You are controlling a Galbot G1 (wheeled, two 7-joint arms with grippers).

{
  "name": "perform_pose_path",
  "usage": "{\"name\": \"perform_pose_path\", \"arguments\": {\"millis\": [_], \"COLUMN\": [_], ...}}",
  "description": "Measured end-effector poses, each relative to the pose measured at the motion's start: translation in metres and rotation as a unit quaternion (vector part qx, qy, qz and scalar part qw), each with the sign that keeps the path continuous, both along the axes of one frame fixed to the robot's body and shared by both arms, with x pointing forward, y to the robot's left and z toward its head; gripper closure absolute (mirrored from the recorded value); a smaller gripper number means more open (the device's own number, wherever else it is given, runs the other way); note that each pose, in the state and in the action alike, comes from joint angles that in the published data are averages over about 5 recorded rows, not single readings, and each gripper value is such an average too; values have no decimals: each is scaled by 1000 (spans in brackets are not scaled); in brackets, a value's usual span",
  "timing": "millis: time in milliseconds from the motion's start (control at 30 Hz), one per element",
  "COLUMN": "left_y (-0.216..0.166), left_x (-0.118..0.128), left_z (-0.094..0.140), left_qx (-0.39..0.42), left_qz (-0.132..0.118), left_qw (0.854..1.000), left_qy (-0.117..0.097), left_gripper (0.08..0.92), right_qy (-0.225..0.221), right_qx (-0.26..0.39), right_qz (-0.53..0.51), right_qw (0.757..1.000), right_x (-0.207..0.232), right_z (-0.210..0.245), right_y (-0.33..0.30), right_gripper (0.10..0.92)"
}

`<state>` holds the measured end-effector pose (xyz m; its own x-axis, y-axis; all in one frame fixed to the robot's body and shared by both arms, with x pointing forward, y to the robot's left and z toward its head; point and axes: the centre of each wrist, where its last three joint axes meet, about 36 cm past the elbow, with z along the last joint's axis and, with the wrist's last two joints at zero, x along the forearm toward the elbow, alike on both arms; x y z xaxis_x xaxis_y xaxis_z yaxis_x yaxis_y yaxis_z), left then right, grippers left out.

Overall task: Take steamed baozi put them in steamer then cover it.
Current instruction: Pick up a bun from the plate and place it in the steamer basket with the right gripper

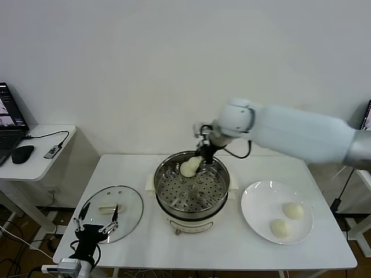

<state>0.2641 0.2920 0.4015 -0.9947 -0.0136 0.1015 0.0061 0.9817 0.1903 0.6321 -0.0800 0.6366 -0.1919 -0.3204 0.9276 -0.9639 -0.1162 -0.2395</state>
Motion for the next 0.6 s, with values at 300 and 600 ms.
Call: {"name": "perform_pose_path", "arguments": {"millis": [300, 600], "left_y": [1, 3], "left_x": [0, -2], "left_z": [0, 1], "left_qx": [1, 2], "left_qz": [0, 2], "left_qw": [1000, 1000], "left_qy": [-2, -5], "left_gripper": [177, 177], "right_qy": [16, 21], "right_qx": [-5, -4], "right_qz": [3, 2], "right_qw": [1000, 1000], "right_x": [-1, 0], "right_z": [-35, -54], "right_y": [45, 67], "right_gripper": [479, 442]}}
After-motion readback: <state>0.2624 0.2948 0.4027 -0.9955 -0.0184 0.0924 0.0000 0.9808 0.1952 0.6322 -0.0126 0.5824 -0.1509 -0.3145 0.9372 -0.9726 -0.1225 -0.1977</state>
